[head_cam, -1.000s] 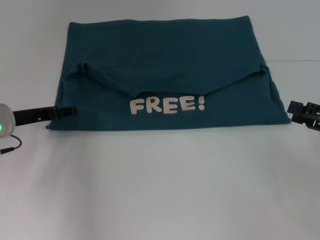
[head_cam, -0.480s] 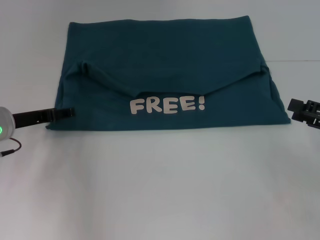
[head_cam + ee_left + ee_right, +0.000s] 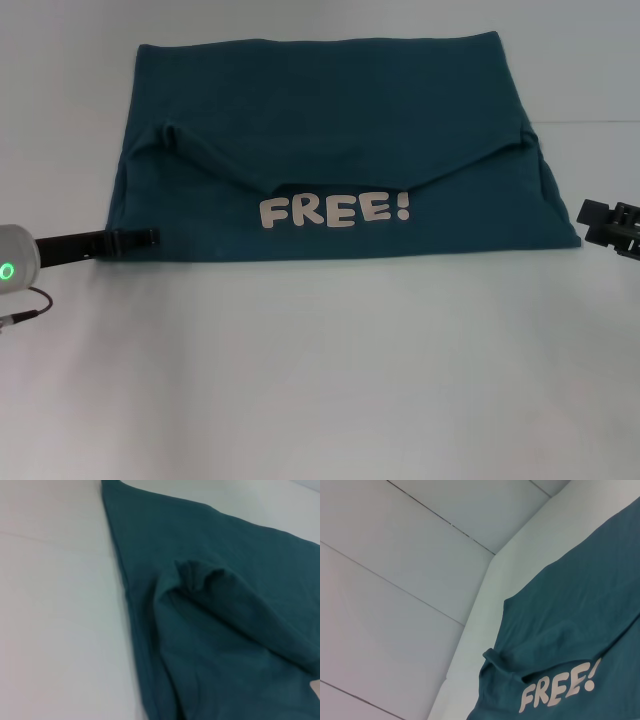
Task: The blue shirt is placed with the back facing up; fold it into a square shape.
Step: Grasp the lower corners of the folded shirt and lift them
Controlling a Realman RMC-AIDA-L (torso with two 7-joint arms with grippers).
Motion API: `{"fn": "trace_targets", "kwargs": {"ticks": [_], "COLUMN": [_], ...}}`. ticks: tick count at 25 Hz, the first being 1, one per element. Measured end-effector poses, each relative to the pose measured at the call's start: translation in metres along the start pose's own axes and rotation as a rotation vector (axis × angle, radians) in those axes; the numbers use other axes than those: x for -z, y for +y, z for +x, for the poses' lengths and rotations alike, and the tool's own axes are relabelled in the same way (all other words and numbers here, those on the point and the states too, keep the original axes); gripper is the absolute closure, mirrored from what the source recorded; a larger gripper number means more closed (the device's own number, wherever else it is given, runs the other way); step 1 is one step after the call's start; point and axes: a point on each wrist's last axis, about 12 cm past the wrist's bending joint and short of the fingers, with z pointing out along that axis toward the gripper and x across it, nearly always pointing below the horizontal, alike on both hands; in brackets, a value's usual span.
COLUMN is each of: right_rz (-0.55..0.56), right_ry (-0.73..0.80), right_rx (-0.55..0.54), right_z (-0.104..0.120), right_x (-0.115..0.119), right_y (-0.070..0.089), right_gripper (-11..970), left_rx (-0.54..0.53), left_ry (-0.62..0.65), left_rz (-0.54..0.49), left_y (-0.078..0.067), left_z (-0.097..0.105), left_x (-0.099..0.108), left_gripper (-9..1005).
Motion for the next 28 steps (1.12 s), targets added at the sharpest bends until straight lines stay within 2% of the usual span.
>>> {"fn": "trace_targets", "kwargs": {"ticks": [8,13,24,27,28], "right_rz": [-0.006,-0.008,0.000,0.004,0.006], "right_ry": [-0.009,-0.008,-0.012,-0.012,-0.011], "right_rx": [-0.001,-0.009,-0.010,-0.009,-0.008], "right_z": [0.000,0.002,0.002,0.001,0.001], "right_x": [0.001,0.001,0.003,0.007,0.008], "right_y": [0.000,0.000,-0.002,-0.002,-0.003], "right_gripper": [247,247,248,249,249], "left_rx": [0.025,0.025,0.047,0.060,0.067], "left_ry": [-0.003,0.006,0.008,0.012,0.012], "left_rz": [0.009,-0.002,0.008,0.034,0.045], "left_y": [-0.004,-0.004,-0.004,-0.005,-0.005], "left_z": [-0.007,-0.009,-0.010,-0.014,-0.016], "left_x": [-0.001,-0.001,0.000,0.004,0.006], "left_gripper": [180,424,659,856,878]}}
